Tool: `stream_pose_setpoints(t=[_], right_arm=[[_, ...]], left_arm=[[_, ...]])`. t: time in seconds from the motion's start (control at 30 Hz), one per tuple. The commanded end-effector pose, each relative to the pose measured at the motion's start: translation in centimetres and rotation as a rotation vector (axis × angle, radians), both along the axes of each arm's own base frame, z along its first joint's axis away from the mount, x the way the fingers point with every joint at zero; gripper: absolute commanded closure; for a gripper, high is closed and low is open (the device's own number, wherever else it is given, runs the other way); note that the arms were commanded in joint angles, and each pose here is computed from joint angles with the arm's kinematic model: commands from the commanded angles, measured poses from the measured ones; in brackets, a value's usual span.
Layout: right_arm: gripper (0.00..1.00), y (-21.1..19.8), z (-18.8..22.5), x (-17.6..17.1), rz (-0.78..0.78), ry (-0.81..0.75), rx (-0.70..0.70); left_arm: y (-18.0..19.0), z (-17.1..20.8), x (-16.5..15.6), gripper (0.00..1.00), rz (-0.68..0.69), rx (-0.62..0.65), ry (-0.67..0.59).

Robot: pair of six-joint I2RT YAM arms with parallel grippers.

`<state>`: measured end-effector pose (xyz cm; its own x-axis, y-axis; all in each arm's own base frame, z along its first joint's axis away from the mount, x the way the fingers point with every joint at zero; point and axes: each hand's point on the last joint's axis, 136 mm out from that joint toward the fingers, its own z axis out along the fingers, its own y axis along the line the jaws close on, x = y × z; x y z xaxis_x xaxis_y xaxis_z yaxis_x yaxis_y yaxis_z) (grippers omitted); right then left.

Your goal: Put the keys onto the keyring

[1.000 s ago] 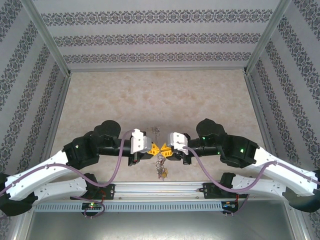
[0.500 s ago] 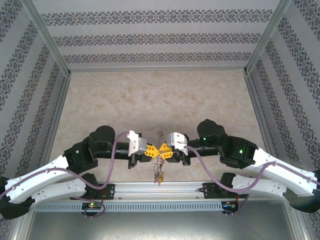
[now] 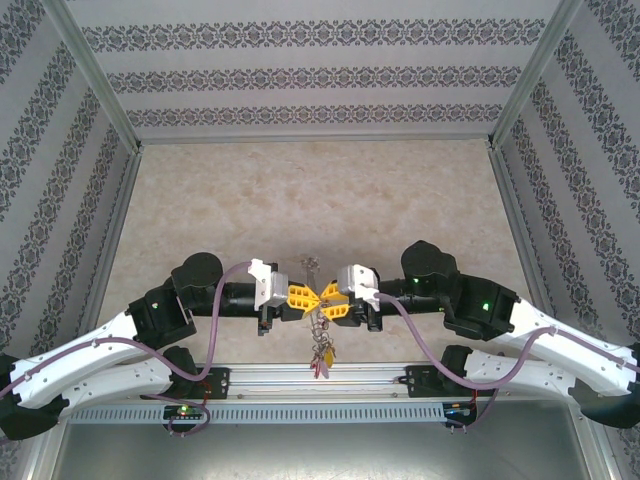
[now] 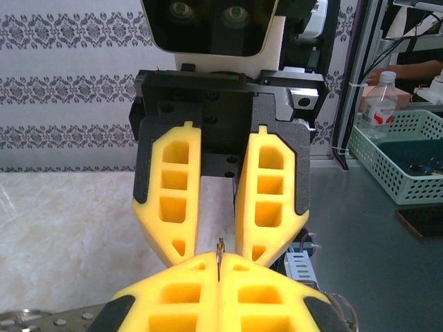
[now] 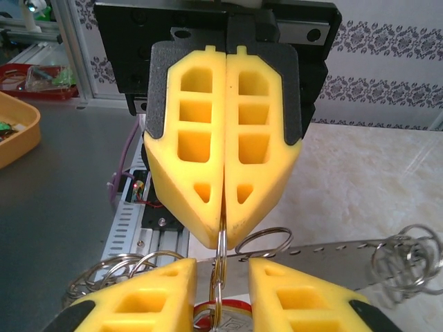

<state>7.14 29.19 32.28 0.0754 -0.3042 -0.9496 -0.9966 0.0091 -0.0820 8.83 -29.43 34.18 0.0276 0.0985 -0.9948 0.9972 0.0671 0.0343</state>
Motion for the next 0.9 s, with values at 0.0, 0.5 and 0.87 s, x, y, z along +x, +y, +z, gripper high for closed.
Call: stream_pose_setpoints(t=[0.0,0.5,0.87], right_arm=[[0.76,-0.1,-0.3,0.0,-0.011,0.007,0.006],[1.0,-0.9,0.8,1.3,-0.092,-0.066,0.04],[1.0,-1.1,0.1,3.3,-0.183,-0.094,-0.072]], left_arm=[[0.4,3.9,-0.5,1.0,-0.021,-0.14,-0.065],[0.2,3.5,-0.2,1.0,-0.017,-0.097,-0.043],[1.0,-1.7,2.6,0.76,0.12,0.306,-0.031]])
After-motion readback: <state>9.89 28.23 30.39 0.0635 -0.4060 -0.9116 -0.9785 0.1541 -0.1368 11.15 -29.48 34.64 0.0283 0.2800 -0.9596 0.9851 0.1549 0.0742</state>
